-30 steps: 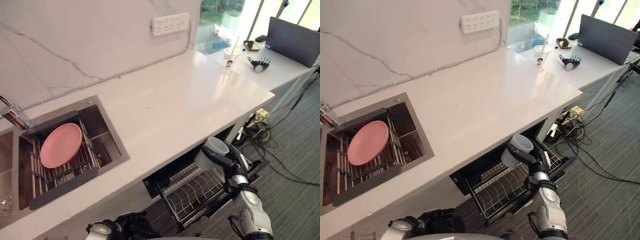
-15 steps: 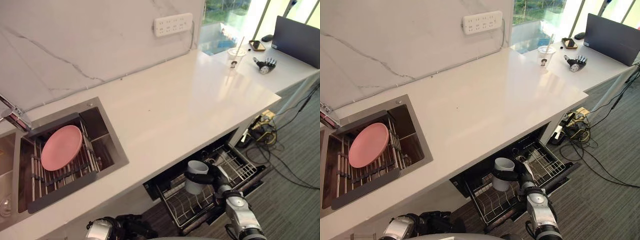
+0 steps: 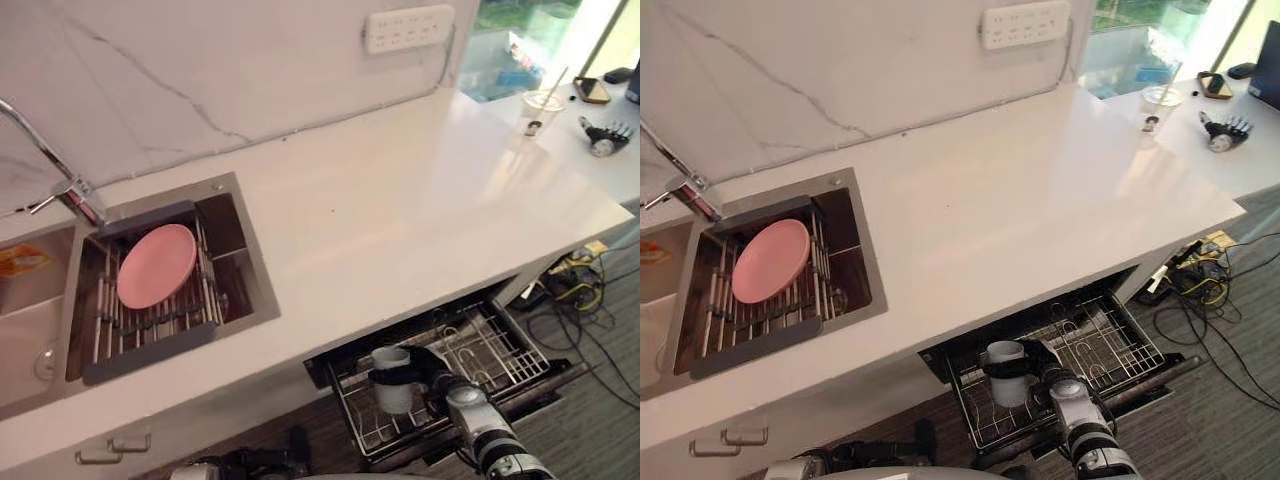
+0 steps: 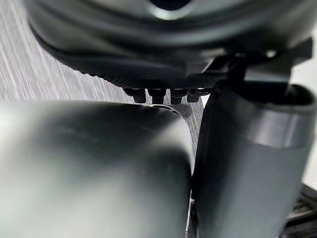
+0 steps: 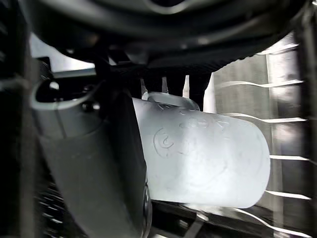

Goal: Walk over to the sink, pick up the cup, carry it to the dishwasher, place the cup inside the dishwasher, then close the dishwasher door

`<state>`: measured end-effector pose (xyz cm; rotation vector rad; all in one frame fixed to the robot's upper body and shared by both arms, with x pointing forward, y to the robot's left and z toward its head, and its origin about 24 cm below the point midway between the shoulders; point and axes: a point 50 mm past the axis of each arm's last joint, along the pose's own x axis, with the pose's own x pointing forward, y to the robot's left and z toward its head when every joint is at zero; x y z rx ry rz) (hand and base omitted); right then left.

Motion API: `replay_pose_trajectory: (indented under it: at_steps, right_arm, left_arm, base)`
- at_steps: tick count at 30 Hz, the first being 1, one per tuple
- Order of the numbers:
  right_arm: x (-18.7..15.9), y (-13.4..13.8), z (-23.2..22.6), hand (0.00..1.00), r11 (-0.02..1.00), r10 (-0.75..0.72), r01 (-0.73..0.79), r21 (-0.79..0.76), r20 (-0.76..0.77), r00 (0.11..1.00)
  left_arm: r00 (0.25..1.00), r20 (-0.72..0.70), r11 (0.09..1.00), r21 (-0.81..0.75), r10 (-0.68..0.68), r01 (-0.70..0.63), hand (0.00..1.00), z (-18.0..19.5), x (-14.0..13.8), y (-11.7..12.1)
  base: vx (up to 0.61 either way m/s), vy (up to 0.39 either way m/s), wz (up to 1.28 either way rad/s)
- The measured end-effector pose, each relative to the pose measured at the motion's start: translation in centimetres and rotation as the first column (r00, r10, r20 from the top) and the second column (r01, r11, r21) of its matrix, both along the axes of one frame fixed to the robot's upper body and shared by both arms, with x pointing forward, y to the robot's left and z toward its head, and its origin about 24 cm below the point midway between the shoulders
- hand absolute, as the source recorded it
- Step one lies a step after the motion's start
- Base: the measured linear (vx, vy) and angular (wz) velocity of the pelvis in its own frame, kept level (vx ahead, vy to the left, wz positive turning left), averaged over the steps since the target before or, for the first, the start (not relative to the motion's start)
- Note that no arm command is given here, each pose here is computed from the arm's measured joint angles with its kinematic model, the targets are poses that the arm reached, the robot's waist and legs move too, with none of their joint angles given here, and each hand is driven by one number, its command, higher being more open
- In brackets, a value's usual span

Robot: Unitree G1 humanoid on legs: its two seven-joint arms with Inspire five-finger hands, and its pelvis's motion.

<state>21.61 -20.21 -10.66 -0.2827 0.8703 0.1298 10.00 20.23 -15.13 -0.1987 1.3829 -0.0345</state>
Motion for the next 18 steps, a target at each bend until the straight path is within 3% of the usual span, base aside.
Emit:
replay_pose_trajectory:
  at_steps: [5, 6, 18]
  right_arm:
    - [3.6, 0.0, 1.9, 0.0, 0.999, 0.001, 0.001, -0.037, 0.059, 0.998]
    - [4.6, -0.2, 2.6, 1.0, 0.999, 0.012, -0.009, -0.037, 0.083, 0.996]
    - [4.7, 0.3, 2.5, 1.0, 0.994, 0.091, -0.088, -0.071, 0.043, 0.995]
  left_arm:
    - [0.996, 0.088, 1.0, -0.008, -0.007, 0.008, 1.0, 0.7, 2.5, -0.2]
    - [0.995, 0.1, 1.0, -0.007, 0.0, 0.001, 1.0, 0.9, 3.0, 0.1]
    - [0.996, 0.086, 0.999, -0.032, -0.024, 0.026, 1.0, 0.9, 3.3, 0.2]
  base:
    - [-0.05, 0.001, 0.22]
    - [-0.05, 0.012, 0.07]
    - [-0.01, -0.005, 0.01]
